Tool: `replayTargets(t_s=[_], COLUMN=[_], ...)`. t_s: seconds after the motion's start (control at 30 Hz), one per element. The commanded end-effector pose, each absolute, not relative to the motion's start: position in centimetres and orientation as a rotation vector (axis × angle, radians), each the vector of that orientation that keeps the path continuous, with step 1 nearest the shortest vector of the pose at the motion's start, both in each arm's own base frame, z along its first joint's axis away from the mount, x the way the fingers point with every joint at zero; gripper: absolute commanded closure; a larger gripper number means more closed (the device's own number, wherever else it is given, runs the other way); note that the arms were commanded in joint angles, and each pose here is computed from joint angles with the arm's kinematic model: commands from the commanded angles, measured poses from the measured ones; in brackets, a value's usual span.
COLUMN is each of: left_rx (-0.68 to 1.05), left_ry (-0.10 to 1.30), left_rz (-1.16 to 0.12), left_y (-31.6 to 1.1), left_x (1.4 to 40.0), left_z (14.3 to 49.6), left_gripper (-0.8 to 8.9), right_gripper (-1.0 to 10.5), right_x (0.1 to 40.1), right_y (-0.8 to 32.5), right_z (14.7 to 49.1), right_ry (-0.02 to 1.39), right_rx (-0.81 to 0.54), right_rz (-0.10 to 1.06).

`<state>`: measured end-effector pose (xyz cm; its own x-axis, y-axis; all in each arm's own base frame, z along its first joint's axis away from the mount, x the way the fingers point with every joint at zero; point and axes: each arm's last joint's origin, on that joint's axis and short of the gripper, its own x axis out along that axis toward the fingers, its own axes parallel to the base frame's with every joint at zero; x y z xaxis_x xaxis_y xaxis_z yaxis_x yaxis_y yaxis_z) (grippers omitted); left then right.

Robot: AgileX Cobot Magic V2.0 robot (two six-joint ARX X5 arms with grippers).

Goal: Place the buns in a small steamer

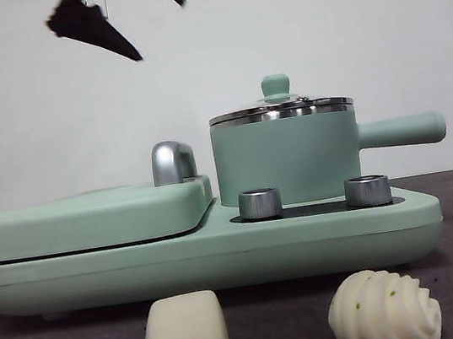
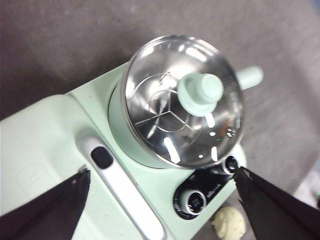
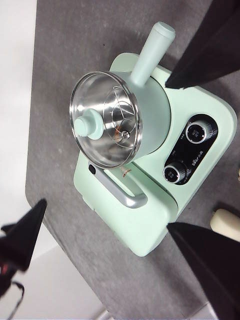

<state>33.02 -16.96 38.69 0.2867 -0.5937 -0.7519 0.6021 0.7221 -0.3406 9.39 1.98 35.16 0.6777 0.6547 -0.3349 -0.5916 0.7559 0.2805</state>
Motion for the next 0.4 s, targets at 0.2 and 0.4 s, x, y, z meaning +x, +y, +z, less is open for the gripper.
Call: replayTargets(t_s=[0.2,0.4], left_rx=[0.147,0.270], left_ry=[0.966,0.966], left_rz=[-0.832,-0.821], left_y=[-23.0,-26.9], left_x=[35.6,35.7], left_z=[38.3,35.7], left_gripper=[3.48,3.48], right_gripper=[5.2,5.2], right_x=[9.4,9.4], right_y=[2.0,2.0], right_z=[35.7,35.7], right_ry=[0.414,0.414], right_rx=[0.141,0.141], right_rz=[0.709,0.709])
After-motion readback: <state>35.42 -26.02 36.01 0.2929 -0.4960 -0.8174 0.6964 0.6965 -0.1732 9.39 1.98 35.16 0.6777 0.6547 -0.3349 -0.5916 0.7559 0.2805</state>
